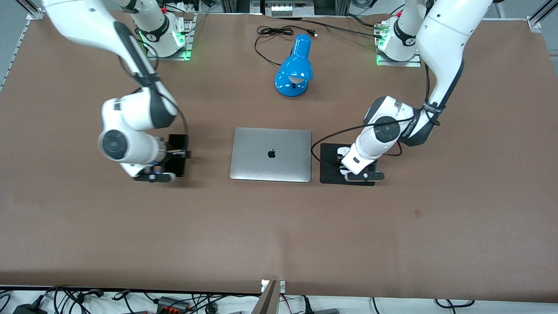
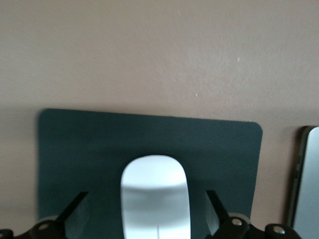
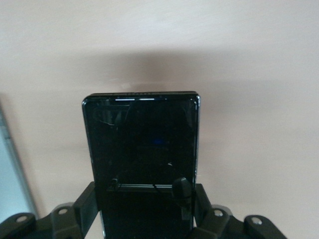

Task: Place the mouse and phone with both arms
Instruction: 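Carry the phone beside the laptop while the left gripper carries the mouse onto the pad, then lower the phone beside the laptop while the left gripper releases the mouse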

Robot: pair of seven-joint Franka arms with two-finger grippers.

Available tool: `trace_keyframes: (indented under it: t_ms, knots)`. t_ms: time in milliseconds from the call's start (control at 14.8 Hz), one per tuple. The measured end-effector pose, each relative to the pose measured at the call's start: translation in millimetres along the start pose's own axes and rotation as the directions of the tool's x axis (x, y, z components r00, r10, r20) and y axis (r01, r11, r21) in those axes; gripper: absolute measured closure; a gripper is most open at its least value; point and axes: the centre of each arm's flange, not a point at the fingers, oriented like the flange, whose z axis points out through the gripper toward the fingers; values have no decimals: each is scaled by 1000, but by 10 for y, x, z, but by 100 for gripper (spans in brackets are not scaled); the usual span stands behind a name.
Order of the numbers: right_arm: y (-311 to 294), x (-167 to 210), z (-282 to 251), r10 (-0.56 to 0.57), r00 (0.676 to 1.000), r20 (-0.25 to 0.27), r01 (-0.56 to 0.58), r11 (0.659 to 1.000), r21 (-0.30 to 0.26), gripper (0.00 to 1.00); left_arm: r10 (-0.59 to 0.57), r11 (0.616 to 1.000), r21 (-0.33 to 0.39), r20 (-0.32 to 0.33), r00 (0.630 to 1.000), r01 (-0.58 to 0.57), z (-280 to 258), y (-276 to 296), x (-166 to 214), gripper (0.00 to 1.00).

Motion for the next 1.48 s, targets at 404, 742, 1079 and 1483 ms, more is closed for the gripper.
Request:
trace_keyframes:
  t_ms: [404,742,1079,1483]
  knots:
    - [-431,-11,513,16,1000,-24,-15,1000,8,21,-24,995,99,67,997,17,-1071,-354,381,0]
    - [-682,-99,718,16,1000,-22,-16,1000,-1,21,74,991,103,121,990,-87,-1497,-1054,701,0]
    - [-703,-82,770,66,997,-33,-66,998,4,16,113,984,115,193,975,-136,-2403,-1415,753,0]
    - [-823,-82,-231,86,987,-138,-79,995,58,0,101,983,132,197,975,-129,-3243,-1586,548,0]
